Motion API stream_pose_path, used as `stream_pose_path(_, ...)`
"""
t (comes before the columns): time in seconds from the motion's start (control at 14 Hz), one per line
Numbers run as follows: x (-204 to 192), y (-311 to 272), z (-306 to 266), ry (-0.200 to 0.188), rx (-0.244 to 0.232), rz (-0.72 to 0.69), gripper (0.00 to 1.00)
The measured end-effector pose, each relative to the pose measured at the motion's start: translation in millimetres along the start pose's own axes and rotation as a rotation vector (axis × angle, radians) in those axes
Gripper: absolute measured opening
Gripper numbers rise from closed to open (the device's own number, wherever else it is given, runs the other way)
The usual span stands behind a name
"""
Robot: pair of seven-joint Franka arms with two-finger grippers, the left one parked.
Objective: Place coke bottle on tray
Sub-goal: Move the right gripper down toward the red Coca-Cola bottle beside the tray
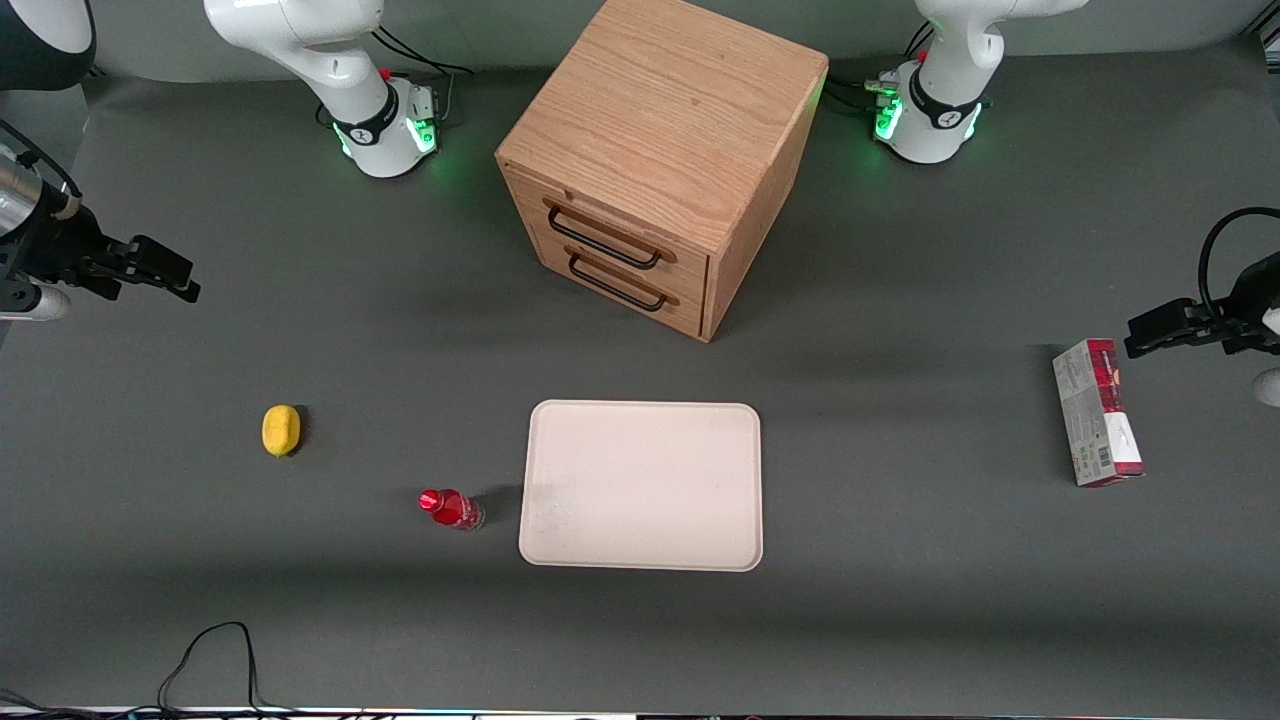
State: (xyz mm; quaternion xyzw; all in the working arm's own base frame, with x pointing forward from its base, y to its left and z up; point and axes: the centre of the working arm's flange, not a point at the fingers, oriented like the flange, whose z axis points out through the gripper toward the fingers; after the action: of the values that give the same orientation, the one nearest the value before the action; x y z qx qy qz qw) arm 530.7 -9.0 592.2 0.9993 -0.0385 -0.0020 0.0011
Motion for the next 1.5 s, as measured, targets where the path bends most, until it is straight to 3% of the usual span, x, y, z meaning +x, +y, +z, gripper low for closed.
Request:
stream_pose_path(0.43, 5.2, -19.7, 14.5, -0.017, 0.018, -0.027, 1.0)
stream_pose_path(0.64, 21.5, -63.0, 13.9, 0.026, 0.02, -0.089, 1.0)
stream_pose_path(0.93, 82.0, -105.4, 1.0, 0.093, 0.042, -0.075, 1.0)
stream_pose_path(1.21, 130.8, -161.5, 32.8, 0.059, 0.082, -0.062, 1.0)
stream_pose_path(1.5, 164.4, -206.3, 90.7, 0.02, 0.074, -0.091, 1.0)
